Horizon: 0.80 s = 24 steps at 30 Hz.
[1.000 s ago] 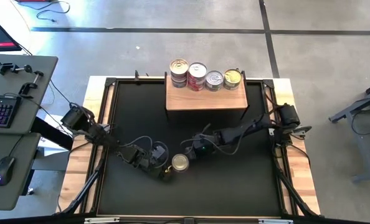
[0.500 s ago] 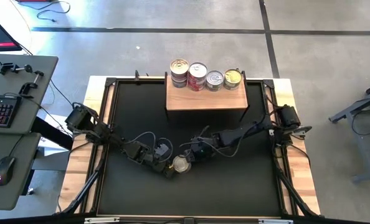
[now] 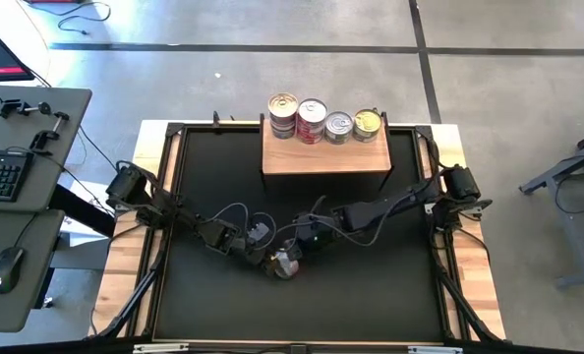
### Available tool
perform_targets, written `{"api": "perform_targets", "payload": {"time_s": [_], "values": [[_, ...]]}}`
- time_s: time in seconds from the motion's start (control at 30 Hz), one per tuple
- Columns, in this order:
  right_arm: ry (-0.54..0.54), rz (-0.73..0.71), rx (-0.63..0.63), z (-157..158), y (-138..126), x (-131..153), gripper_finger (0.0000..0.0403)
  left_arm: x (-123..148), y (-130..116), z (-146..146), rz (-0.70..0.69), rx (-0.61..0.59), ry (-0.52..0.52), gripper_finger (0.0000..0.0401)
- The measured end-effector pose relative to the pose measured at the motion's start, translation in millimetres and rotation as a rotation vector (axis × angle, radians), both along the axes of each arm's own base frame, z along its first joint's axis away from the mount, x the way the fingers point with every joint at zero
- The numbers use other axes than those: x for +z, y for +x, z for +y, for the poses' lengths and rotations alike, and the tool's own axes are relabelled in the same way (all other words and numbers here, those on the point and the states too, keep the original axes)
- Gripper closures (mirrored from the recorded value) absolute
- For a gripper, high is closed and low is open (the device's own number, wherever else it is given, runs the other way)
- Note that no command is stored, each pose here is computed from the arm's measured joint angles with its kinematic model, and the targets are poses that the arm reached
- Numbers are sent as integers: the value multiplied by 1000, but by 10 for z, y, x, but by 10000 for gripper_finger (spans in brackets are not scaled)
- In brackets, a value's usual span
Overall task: Stack canned seafood by type on shelf
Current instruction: Stack the blue-pink can on top of the blue-pink tuna can on the shelf
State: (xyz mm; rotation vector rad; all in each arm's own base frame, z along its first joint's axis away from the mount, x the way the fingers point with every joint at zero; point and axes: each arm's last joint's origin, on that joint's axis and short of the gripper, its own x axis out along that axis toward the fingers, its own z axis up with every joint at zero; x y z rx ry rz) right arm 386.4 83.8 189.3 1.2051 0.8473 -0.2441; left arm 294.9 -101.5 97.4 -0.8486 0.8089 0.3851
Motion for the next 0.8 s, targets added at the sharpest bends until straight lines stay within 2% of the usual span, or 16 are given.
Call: {"api": "perform_targets", "payload": {"time_s": [0.27, 0.47, 0.57, 0.63, 0.73, 0.8], "values": [[-24, -30, 23, 52, 47, 102, 403, 12, 85, 230, -32, 41, 100, 401], [-58, -62, 69, 23, 13, 205, 403, 66, 74, 300, -8, -50, 122, 401], [-79, -161, 86, 65, -64, 472, 402, 149, -69, 272, 28, -132, 176, 401], [-51, -196, 121, 181, -121, 580, 402, 185, -199, 221, 29, -146, 189, 401], [38, -177, 217, 397, -192, 610, 388, 226, -378, 156, -9, -119, 152, 401], [31, -240, 258, 523, -159, 749, 365, 202, -494, 126, -8, -85, 124, 401]]}}
